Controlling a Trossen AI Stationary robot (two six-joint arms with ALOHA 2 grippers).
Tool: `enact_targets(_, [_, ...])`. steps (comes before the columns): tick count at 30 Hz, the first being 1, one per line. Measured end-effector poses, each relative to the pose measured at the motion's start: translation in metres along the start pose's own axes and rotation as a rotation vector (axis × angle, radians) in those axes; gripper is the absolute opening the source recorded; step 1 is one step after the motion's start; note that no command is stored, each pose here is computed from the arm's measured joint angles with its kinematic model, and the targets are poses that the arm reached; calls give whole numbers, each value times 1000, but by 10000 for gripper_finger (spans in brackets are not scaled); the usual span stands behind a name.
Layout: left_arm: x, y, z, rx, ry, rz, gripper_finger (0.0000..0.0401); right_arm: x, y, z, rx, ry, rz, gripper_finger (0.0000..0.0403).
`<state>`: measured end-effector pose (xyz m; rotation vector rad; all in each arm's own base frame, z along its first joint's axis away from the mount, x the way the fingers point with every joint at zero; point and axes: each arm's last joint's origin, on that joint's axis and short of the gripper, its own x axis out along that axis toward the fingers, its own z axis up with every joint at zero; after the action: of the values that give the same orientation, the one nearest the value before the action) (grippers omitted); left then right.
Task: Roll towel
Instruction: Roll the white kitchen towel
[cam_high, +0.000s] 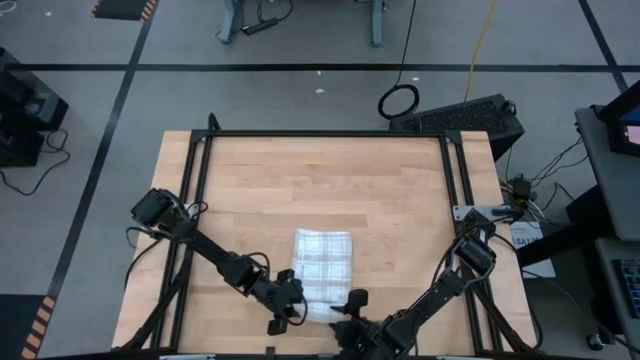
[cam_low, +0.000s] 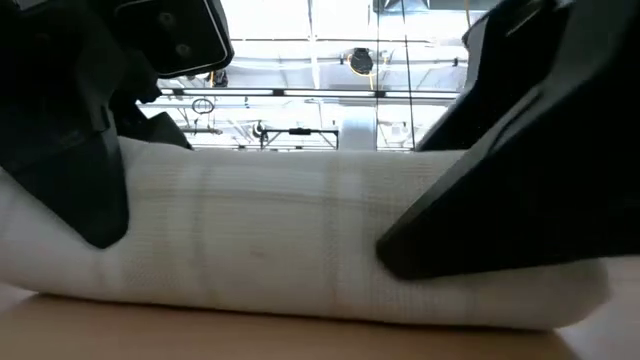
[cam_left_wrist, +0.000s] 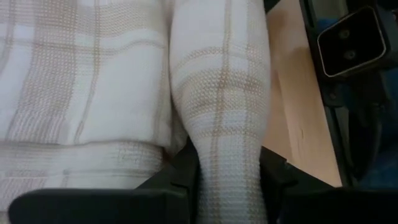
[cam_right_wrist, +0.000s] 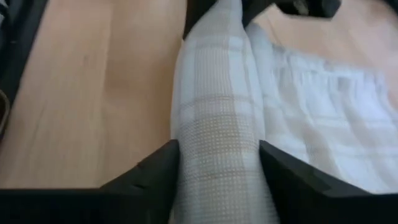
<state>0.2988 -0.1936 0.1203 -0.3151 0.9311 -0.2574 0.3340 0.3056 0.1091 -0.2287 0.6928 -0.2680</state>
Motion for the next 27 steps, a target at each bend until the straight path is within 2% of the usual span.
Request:
enact_targets(5, [0,-2,0,26,-15,-16,108,7,-7,2,52,61,16,123])
enact_targets(10, [-14,-5,-2,53,52,-11,162,13,-12,6,103,90,42,70])
enact_targets(13, [-34,-6,1,60,83,4,195,14,-13,6,138,100,48,68])
enact_targets(15, [-49,-12,4,89,57,18,213,15,-13,6,163,102,45,76])
enact_targets(19, [-70,-26,6,252,-77,124,230,17,-15,7,194,109,47,84])
enact_targets(21, [-71,-36,0,324,-137,186,232,18,-16,7,198,114,50,84])
enact_targets(27, [-55,-62,-27,534,-187,235,233,23,-24,16,252,168,115,85])
